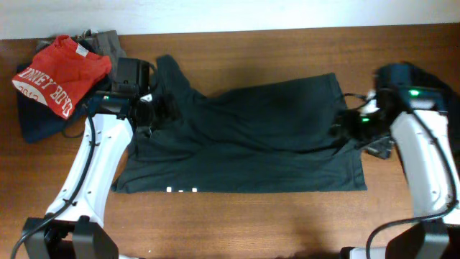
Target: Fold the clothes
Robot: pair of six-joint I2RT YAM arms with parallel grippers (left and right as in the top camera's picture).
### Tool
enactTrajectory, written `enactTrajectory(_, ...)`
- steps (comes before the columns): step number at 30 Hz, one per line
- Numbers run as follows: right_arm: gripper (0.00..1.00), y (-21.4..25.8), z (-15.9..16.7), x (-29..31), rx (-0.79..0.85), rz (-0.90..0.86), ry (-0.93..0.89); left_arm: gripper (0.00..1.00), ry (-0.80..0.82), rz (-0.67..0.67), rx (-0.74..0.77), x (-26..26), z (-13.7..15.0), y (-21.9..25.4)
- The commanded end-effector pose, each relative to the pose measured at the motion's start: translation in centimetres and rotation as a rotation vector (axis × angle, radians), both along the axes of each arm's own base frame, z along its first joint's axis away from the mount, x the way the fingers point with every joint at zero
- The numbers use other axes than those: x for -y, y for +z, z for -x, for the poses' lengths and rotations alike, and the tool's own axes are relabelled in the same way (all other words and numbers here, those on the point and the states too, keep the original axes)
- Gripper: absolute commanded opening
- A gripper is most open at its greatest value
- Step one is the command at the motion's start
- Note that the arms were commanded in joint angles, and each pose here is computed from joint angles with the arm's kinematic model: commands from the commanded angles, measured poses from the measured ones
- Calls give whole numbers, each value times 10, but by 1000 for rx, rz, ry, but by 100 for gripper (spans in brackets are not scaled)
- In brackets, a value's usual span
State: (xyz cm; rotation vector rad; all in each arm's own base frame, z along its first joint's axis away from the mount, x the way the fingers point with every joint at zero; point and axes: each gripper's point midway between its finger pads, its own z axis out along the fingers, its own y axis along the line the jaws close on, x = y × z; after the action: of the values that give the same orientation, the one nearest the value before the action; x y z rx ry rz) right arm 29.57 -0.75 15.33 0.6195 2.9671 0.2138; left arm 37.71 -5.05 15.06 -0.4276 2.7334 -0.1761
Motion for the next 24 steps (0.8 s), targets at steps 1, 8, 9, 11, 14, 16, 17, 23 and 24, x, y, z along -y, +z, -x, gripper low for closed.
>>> enactTrajectory(1,91,1,7,-67,-12,-79,240,94,-18,-29,-151,-5,23,-24)
enactTrajectory(8,4,-31,23,-137,-129,-71,437,10,-31,-30,-361,-2,40,-76)
enactTrajectory(9,4,-37,22,-140,-143,-71,443,6,-32,-22,-374,-1,39,-82)
enactTrajectory(11,4,-54,21,-146,-191,-73,448,0,-35,-11,-409,2,39,-96)
enactTrajectory(14,4,-77,22,-147,-265,-74,443,1,-33,-13,-437,1,39,-109)
enactTrajectory(16,4,-91,23,-147,-308,-70,440,1,-33,-14,-441,2,36,-116)
enactTrajectory(17,4,-97,23,-148,-324,-74,439,0,-35,-14,-441,3,35,-119)
enactTrajectory(23,4,-121,18,-152,-357,-90,433,1,-22,-9,-451,0,27,-140)
enactTrajectory(24,4,-122,16,-152,-351,-90,432,1,-18,-8,-454,-2,27,-142)
